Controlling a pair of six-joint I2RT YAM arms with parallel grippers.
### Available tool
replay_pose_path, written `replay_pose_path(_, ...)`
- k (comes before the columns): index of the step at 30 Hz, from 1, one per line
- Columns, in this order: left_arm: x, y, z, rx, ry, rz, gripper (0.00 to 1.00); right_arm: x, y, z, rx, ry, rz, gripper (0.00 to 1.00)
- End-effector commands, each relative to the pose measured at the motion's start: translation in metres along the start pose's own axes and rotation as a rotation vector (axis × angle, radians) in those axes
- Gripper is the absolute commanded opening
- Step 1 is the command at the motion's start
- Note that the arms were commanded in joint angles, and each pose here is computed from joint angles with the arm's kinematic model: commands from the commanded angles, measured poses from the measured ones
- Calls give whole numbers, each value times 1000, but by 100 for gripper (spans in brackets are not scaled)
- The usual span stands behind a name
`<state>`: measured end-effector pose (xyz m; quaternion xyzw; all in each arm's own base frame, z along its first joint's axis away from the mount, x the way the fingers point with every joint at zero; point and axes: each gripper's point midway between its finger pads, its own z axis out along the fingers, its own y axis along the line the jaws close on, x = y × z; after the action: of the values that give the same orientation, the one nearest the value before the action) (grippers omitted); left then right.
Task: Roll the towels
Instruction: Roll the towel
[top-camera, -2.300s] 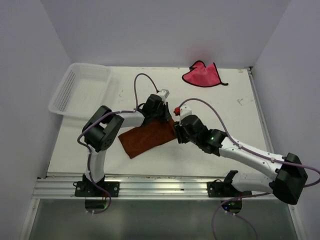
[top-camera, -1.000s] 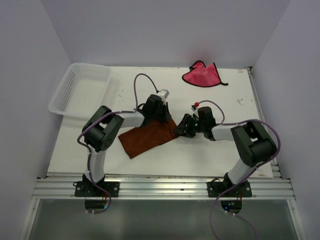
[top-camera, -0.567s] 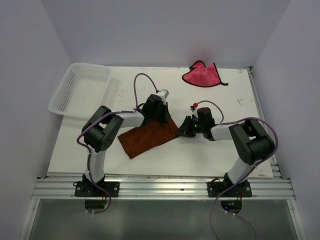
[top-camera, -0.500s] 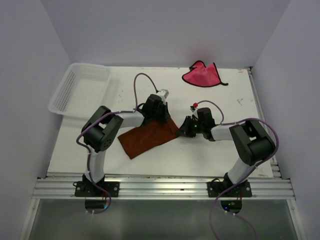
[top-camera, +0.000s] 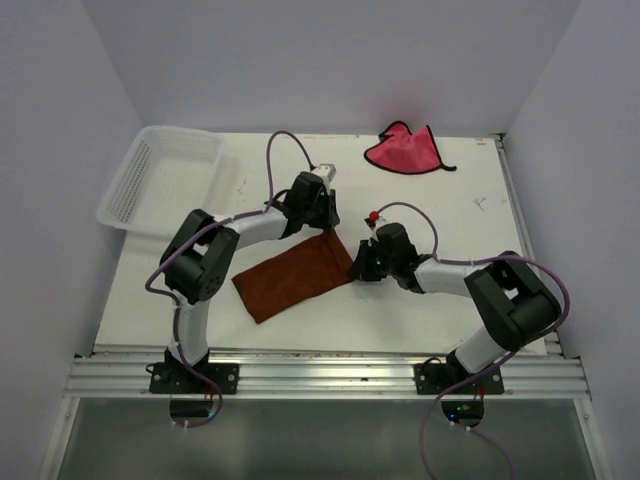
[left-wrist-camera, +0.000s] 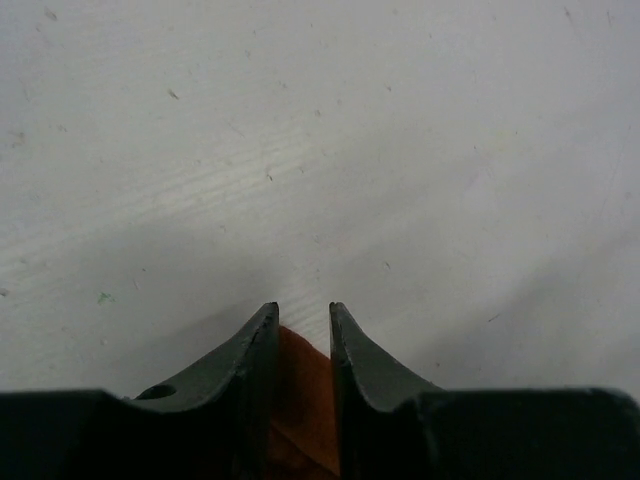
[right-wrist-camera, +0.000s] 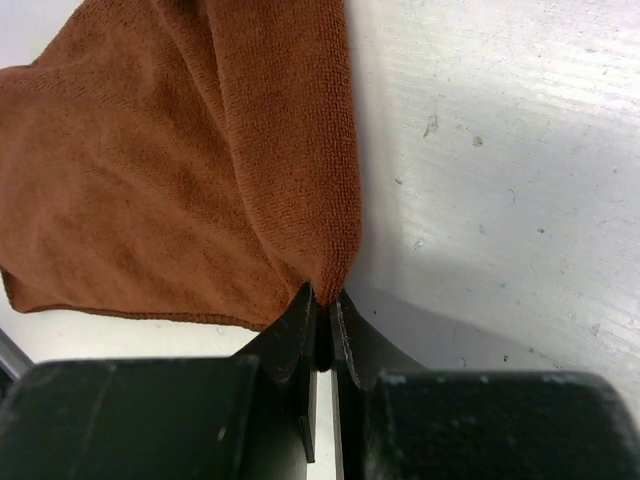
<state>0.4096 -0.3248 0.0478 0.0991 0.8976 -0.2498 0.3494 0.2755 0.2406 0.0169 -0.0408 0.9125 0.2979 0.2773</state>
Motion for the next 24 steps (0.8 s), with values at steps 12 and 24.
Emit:
replay_pose_path(12, -62, -24, -37, 19, -36, 51, 35, -6, -8, -6, 93, -41, -58, 0)
replay_pose_path(24, -16, -16, -40, -96, 77, 47, 38, -1, -8, -6, 113, -47, -71, 0)
